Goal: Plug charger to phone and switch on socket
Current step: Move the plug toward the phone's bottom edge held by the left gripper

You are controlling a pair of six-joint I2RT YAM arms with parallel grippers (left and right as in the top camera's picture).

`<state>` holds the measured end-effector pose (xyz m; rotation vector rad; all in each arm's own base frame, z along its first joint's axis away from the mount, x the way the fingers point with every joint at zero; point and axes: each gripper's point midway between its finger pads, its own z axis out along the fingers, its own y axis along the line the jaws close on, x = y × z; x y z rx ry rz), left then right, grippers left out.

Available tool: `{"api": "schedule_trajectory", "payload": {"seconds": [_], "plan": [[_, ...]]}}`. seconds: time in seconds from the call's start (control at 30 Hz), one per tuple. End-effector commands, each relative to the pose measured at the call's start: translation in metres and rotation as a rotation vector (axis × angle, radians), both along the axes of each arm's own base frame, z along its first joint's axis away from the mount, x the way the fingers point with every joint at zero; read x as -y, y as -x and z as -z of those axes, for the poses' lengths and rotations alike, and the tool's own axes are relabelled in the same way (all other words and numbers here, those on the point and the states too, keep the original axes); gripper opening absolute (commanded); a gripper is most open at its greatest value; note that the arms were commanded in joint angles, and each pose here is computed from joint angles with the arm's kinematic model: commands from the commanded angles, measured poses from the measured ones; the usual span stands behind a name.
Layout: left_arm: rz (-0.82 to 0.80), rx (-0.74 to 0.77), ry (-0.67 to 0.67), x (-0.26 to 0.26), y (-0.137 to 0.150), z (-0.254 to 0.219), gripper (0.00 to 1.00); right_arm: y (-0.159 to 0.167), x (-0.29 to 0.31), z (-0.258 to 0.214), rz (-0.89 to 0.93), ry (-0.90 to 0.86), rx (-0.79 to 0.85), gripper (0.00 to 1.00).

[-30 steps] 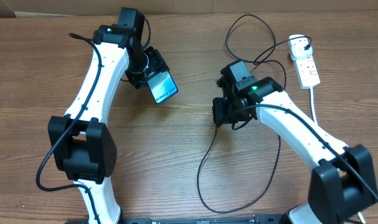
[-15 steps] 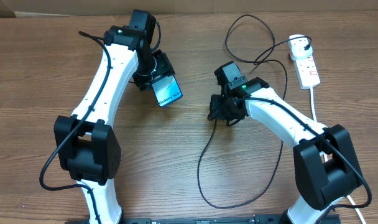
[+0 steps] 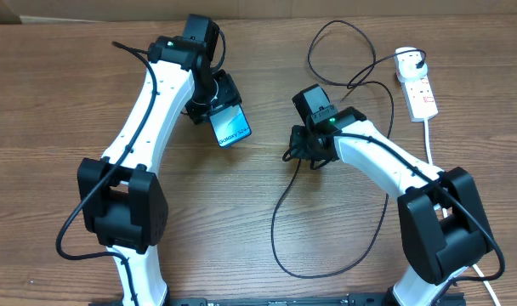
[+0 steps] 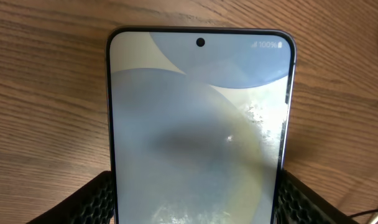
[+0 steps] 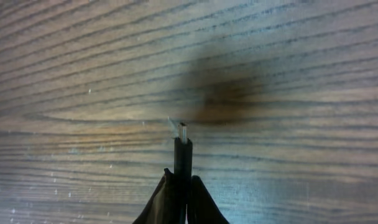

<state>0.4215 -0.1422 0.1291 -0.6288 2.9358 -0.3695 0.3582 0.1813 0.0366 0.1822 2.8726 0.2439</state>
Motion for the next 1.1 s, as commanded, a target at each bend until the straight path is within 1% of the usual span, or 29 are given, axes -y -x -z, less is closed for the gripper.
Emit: {"api": "schedule_trajectory", "payload": {"seconds": [0.0,0.23,0.3,0.4,0.5,0.6,0.67,0.73,0.8,1.07], "plan": [[0.022,0.045,-0.009,0.002,0.002,-0.018,0.5,0.007,0.006,0.016,0.011,0.029,-0.012,0.1],[0.026,0.042,-0.021,0.002,0.003,-0.016,0.5,0.014,0.01,0.031,0.044,0.026,-0.028,0.12],[0.027,0.04,-0.029,0.002,0.003,-0.015,0.5,0.013,0.009,0.03,0.043,0.025,-0.025,0.15],[0.034,0.045,-0.029,0.005,0.003,-0.015,0.51,0.013,0.009,0.03,0.043,0.025,-0.025,0.47],[0.035,0.039,-0.031,0.005,0.005,-0.015,0.5,0.013,0.009,0.03,0.043,0.025,-0.025,0.62],[0.035,0.037,-0.034,0.005,0.005,-0.015,0.5,0.014,0.01,0.03,0.042,0.027,-0.029,0.7],[0.035,0.04,-0.034,0.005,0.004,-0.015,0.5,0.012,0.01,0.026,0.046,0.029,-0.034,0.8],[0.034,0.041,-0.036,0.004,0.004,-0.015,0.5,0.01,0.012,0.02,0.052,0.031,-0.041,0.89],[0.034,0.041,-0.036,0.004,0.004,-0.015,0.5,0.007,0.014,0.01,0.059,0.038,-0.051,1.0],[0.034,0.046,-0.035,0.005,0.003,-0.015,0.51,-0.003,0.013,-0.03,0.058,0.041,-0.066,1.0]]}}
